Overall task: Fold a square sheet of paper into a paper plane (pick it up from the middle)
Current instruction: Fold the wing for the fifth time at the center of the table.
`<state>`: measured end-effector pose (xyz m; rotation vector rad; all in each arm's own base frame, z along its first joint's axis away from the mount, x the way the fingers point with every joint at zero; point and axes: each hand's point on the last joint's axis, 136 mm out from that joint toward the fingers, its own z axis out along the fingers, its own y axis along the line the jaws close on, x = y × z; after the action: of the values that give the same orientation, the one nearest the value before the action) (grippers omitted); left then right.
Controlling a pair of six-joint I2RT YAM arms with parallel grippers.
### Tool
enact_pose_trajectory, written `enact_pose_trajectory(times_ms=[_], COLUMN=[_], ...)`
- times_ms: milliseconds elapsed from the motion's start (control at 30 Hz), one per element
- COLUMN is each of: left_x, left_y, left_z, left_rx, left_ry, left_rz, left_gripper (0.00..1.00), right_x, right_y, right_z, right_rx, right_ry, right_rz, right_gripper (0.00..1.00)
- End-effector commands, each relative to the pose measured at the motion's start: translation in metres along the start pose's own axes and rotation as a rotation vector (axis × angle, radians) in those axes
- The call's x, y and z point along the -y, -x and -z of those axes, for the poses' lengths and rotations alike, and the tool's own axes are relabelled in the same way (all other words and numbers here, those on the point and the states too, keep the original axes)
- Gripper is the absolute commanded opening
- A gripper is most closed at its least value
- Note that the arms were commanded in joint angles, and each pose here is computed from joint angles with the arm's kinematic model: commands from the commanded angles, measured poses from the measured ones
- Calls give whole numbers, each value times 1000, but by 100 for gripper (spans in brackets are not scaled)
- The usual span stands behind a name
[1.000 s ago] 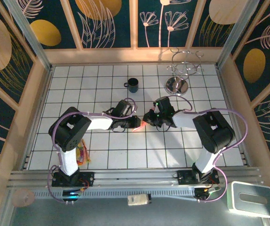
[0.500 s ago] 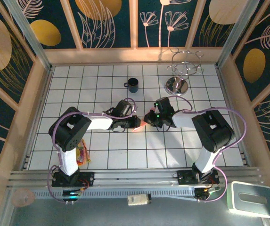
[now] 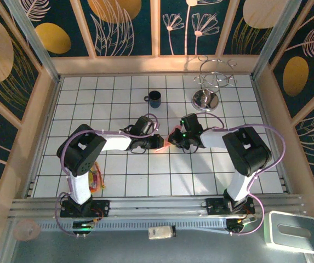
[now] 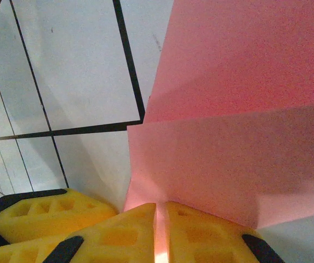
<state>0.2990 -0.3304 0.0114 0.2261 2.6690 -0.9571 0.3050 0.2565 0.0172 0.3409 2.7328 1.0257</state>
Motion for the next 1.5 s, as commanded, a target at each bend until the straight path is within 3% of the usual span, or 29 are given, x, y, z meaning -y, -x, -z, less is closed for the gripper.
enact_pose_trajectory(times_ms=[0, 300, 400, 567, 667, 1000, 1467], left_x=[-48, 2, 25, 50, 47, 26, 18], left_y=[-28, 33, 39, 21, 7, -6, -4], left_z=[-19, 37, 48, 44, 36, 11, 1], left_rx=[-63, 146, 164, 83, 39, -38, -41], left_ry=[183, 132, 45, -130, -171, -103, -68], left_rz=[27, -22, -39, 1, 44, 71, 62], left_gripper=[21, 34, 30, 20, 16, 13, 13], right_x=[36, 38, 37, 38, 39, 41, 44], right_y=[-8, -8, -7, -5, -7, -11, -13], right_z=[-7, -9, -10, -12, -14, -14, -13], right_rx=[-30, -40, -44, -45, -51, -59, -63], right_ry=[-131, -146, -147, -150, -153, -157, -164], right_rz=[-70, -71, -67, -64, -72, -79, -81], right_gripper=[14, 14, 14, 14, 13, 12, 13])
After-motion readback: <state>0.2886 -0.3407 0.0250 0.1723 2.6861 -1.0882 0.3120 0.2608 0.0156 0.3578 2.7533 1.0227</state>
